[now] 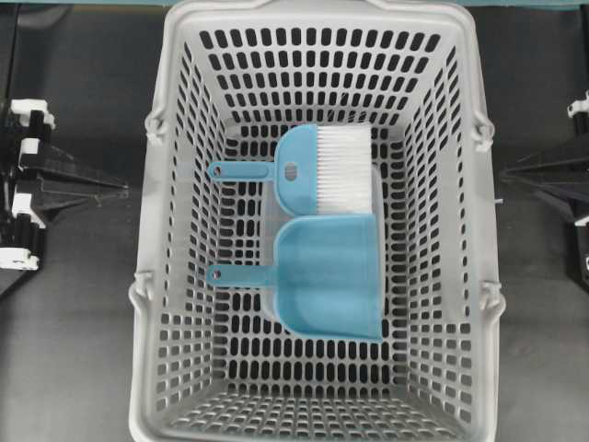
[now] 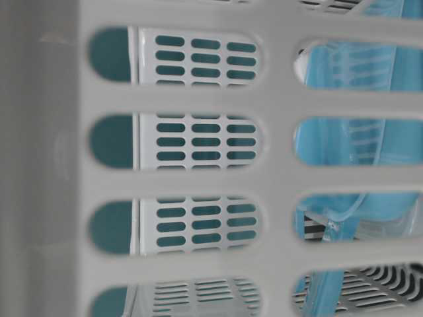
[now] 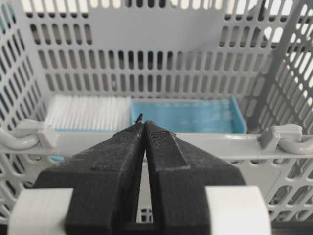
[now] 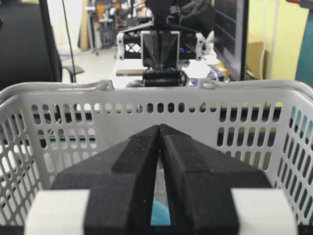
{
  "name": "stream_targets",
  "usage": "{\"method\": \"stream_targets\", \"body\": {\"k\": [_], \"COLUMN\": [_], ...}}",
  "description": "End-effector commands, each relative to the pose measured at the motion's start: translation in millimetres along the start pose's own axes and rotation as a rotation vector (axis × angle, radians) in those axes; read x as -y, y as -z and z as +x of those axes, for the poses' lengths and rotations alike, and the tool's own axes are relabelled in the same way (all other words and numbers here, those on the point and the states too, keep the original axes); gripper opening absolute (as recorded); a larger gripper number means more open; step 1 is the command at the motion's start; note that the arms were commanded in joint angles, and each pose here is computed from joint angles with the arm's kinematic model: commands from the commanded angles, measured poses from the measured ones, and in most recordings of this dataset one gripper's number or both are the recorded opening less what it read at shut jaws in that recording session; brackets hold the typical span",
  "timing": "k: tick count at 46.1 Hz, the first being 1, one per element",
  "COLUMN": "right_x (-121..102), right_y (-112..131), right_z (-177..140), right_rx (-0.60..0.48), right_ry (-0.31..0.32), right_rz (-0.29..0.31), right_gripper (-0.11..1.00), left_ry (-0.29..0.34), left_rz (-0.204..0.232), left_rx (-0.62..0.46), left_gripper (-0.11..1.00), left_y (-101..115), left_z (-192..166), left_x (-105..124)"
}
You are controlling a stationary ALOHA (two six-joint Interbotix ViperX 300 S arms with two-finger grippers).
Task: Pick up the dustpan from the shopping basket with the left arm.
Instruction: 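Move the left gripper over the basket toward the blue dustpan handle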
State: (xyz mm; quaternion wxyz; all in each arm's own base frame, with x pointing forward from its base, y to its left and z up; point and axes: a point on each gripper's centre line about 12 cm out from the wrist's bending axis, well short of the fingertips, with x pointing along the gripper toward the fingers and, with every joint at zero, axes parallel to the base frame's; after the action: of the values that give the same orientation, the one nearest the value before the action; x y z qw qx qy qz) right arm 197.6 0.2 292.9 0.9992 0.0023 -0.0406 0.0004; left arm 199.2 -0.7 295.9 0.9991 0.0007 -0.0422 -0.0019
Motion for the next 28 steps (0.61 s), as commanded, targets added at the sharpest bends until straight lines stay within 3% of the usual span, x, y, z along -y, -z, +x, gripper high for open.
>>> {"method": "stream_targets", "body": {"k": [1, 5, 15, 28], "right_x": [-0.9, -1.2, -3.2, -3.2], "right_y": [-1.1, 2.5, 6.3, 6.8], "right_z": [1.9, 0.5, -0.1, -0.4], "right_rx": [0.001, -0.014, -0.040, -0.042], "right_ry": [-0.004, -0.006, -0.015, -0.015], "right_rz": [0.008, 0.010, 0.013, 0.012], "right_gripper": [0.00, 0.00, 0.00, 0.00], "left_ry": [0.028, 0.027, 0.029, 0.045], "left_rz": [0.002, -0.015, -0.021, 0.004], "left_rx": [0.012, -0.052, -0.252, -0.548], "left_gripper": [0.06, 0.00, 0.00, 0.00], "left_y": [-26.0, -38.8, -83.1, -102.0], "left_z": [4.3, 8.5, 22.8, 81.9], "left_x": [5.0, 5.3, 8.1, 17.4]}}
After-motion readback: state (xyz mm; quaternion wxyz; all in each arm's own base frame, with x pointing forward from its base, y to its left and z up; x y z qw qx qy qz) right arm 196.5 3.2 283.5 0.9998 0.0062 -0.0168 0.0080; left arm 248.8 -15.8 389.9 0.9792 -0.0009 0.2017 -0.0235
